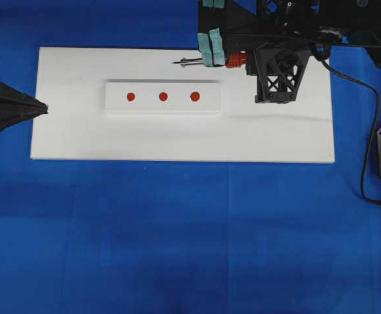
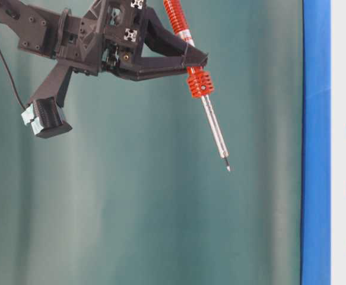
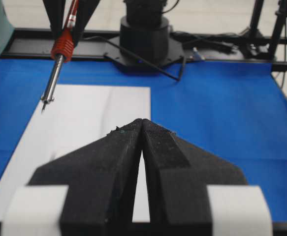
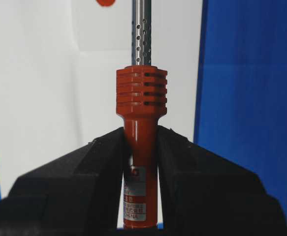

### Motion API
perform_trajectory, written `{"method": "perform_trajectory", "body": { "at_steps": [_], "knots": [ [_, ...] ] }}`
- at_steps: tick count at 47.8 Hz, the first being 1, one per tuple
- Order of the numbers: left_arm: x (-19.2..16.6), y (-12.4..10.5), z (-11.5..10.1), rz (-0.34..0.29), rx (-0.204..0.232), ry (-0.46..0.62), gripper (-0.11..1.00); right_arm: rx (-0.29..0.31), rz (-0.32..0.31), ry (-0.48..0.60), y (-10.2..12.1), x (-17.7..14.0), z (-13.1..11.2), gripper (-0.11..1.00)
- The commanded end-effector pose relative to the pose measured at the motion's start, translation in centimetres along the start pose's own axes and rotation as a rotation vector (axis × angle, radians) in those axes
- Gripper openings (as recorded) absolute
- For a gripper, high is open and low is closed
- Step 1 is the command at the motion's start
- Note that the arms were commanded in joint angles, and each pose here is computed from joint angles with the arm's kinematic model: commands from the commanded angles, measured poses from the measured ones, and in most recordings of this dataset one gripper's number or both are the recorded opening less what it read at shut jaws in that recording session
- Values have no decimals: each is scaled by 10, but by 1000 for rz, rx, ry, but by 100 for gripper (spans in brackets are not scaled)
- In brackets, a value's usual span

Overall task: Touch the tip of the soldering iron to the mark.
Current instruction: 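Position the iron tip above the middle red dot, then lower the iron tip onto the middle red dot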

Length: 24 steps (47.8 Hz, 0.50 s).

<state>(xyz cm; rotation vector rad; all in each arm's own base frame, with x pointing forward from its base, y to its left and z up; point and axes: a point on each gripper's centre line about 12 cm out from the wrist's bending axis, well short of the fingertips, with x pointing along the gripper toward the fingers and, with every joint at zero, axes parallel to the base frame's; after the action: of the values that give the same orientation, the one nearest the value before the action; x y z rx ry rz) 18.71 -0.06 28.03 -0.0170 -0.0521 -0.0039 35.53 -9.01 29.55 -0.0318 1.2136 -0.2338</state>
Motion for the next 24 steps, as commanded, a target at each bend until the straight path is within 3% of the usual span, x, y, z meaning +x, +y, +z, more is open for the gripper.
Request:
{"method": "perform_trajectory", "body": {
  "at_steps": [1,15,24],
  "knots": [
    [1,0,4,-2,1,-11,2,2,-1,-48,0,-12,4,6],
    [1,-1,3,-3,3,-3,2,6,2,-41,1,-9,3,6],
    [1,0,3,-2,6,-3,2,7,20,-3,5,9,2,6]
  ]
}}
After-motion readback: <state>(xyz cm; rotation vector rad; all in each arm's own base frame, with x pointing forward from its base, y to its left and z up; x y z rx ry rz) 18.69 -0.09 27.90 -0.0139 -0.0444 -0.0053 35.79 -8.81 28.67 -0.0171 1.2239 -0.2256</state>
